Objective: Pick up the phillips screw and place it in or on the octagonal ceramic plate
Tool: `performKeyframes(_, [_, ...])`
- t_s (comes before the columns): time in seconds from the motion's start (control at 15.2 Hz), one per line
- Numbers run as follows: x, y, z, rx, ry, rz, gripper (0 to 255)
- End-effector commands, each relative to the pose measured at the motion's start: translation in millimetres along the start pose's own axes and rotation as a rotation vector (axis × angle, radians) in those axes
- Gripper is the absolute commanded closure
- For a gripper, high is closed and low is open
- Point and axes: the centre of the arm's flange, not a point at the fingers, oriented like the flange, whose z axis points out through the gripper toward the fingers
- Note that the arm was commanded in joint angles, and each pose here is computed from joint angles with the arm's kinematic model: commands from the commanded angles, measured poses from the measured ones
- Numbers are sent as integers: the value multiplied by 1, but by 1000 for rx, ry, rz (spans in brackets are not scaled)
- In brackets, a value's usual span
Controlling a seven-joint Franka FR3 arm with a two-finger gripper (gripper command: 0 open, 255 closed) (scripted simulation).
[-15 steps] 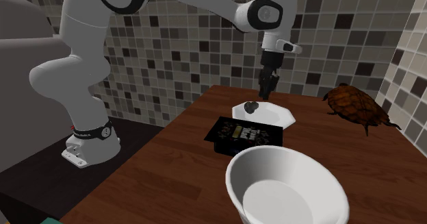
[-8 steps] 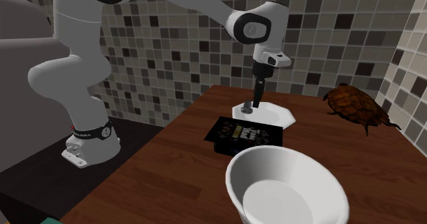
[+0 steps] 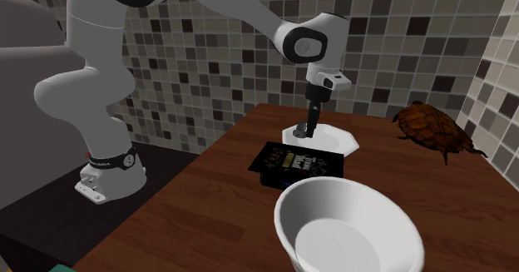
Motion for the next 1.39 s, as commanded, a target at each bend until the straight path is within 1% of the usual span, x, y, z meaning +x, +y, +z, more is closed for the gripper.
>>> performKeyframes(0.0, [0, 0, 0, 0, 0, 0, 0])
performKeyframes(0.13, [0, 0, 0, 0, 0, 0, 0])
performKeyframes(0.2, [0, 0, 0, 0, 0, 0, 255])
performKeyframes(0.79, [0, 0, 0, 0, 0, 0, 255])
performKeyframes(0.86, [0, 0, 0, 0, 0, 0, 0])
performKeyframes(1.12, [-60, 54, -21, 301, 125, -83, 0])
performKeyframes(1.19, [-63, 57, -21, 316, 131, -87, 0])
performKeyframes(1.32, [-62, 54, -11, 316, 131, -87, 0])
